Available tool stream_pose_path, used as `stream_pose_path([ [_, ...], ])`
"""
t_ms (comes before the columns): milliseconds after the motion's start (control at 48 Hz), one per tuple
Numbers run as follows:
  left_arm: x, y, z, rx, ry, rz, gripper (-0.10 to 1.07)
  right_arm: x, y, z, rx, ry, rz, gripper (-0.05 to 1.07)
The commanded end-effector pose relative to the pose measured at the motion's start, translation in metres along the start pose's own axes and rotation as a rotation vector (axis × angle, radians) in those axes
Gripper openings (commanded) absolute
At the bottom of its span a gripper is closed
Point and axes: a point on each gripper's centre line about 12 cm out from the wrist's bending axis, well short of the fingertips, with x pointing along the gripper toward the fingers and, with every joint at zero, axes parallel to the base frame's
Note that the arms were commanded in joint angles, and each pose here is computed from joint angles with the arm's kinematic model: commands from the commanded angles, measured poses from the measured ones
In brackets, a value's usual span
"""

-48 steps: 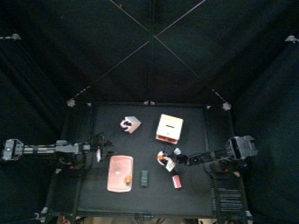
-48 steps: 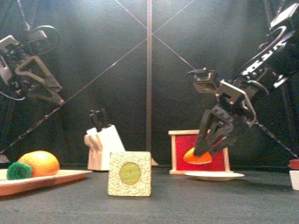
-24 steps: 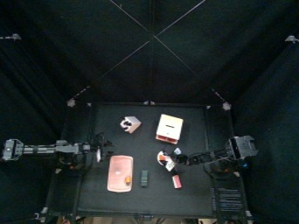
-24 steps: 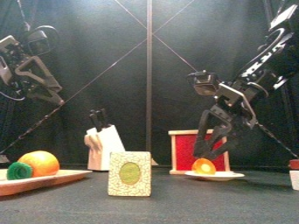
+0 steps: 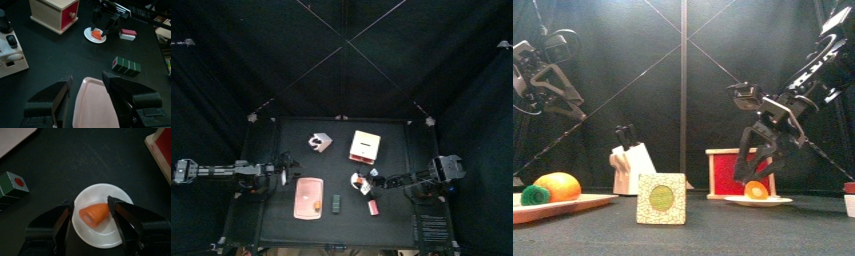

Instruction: Put carrot bottom on plate

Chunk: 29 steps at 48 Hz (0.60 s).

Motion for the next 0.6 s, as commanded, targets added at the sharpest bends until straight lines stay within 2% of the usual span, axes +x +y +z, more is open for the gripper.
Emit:
stream_pose_path([
  [0,0.0003,-0.0006,0.0054,0.002,-0.016,-0.001,0.87,-0.0027,0.0018,0.0076,0.008,-0.022,0.009,0.89],
  [583,0.0005,-0.0003,0.0053,0.001,-0.014,0.001,0.87,-0.0022,0.0025,0.0091,0.005,-0.026,0.01,0.89],
])
